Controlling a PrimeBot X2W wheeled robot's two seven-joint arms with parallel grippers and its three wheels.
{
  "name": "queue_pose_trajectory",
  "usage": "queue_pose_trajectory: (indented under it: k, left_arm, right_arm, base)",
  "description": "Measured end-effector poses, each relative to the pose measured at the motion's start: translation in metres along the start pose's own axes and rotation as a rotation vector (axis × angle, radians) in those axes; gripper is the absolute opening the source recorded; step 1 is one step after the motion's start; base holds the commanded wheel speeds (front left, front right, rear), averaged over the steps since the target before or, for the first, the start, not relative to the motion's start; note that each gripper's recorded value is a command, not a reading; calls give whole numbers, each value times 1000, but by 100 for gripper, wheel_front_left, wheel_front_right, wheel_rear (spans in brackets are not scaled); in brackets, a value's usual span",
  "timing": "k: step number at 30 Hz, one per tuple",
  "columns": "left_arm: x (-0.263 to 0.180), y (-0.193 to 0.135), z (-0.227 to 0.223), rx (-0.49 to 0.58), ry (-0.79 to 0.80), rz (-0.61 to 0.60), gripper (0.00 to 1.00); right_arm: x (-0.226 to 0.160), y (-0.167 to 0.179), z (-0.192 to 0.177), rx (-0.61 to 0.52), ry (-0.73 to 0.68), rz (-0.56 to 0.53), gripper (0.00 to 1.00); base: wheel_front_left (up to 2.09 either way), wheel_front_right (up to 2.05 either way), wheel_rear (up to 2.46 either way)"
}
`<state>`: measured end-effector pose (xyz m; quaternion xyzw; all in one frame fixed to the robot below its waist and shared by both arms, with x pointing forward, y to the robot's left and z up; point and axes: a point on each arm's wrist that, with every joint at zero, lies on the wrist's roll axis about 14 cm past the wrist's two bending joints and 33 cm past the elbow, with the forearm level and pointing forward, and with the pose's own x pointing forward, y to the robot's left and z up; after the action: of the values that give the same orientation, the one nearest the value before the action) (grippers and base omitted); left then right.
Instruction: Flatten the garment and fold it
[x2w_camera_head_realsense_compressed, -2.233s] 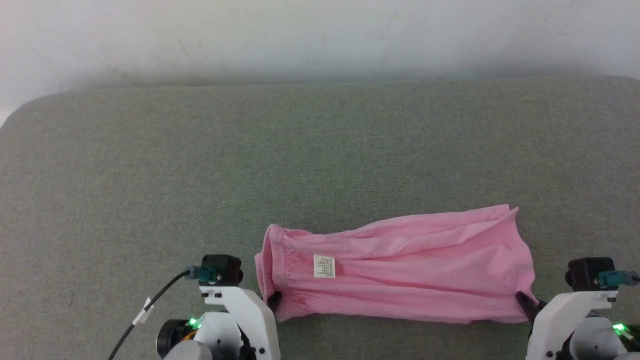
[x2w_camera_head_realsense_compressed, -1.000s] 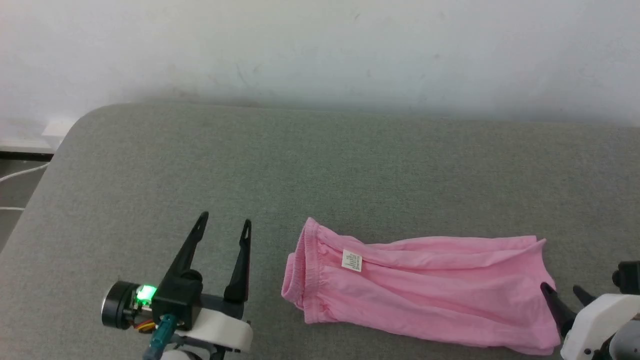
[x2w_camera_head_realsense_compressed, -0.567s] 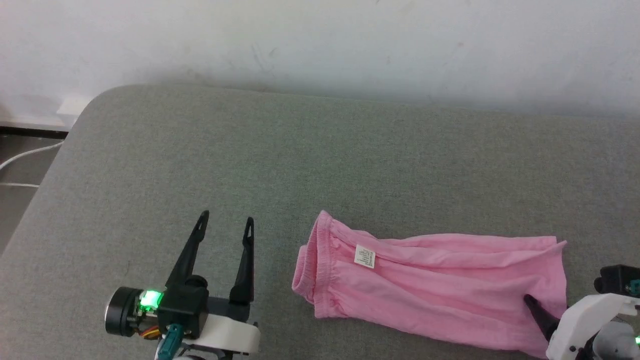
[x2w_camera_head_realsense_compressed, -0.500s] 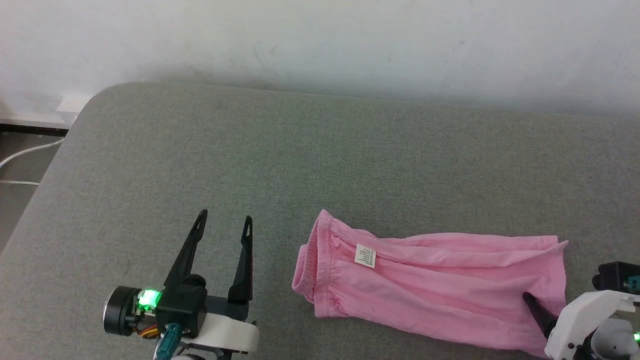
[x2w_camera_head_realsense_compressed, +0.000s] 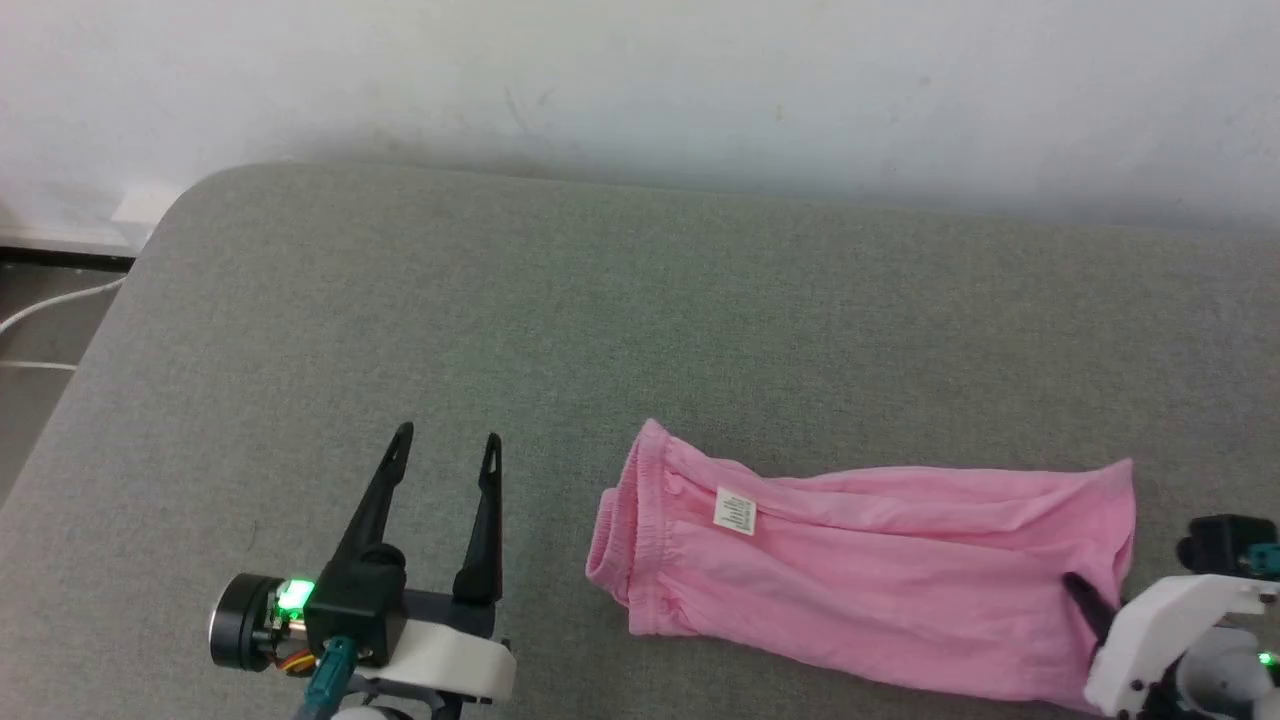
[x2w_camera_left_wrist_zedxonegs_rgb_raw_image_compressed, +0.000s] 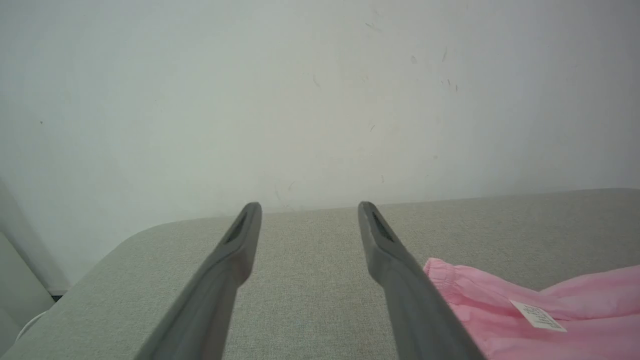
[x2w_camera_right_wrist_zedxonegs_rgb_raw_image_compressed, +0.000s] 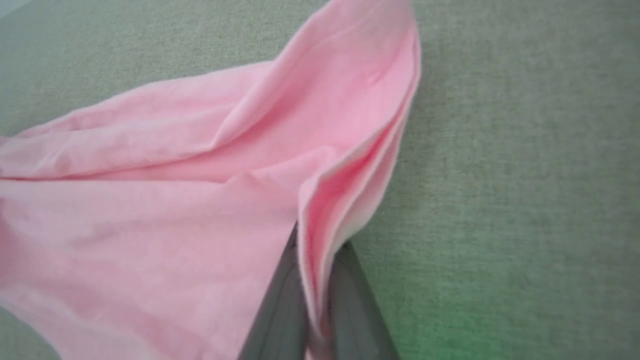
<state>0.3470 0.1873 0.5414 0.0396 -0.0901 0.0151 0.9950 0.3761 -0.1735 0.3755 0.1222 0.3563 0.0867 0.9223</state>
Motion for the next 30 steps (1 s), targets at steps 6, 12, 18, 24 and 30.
queue_pose_trajectory:
  k: [6, 12, 18, 24, 30]
  left_arm:
    - [1, -3, 2, -14, -9, -15, 100]
    - [0, -7, 4, -36, -15, -26, 100]
    - [-7, -7, 0, -45, -1, -28, 100]
    - [-16, -7, 2, -48, -3, -30, 100]
    - [-22, -4, 3, -60, -8, -22, 100]
  right_arm:
    - [-24, -52, 30, 0, -101, -131, 0]
    - [-45, -85, 48, -6, -149, -226, 0]
    - [-51, -56, 57, -39, -176, -166, 0]
    - [-59, 3, 61, -105, -187, -28, 0]
    - [-63, 67, 66, -178, -200, 130, 0]
  base:
    - [0, 0, 0]
    - [0, 0, 0]
    - [0, 0, 0]
    - [0, 0, 0]
    - [0, 0, 0]
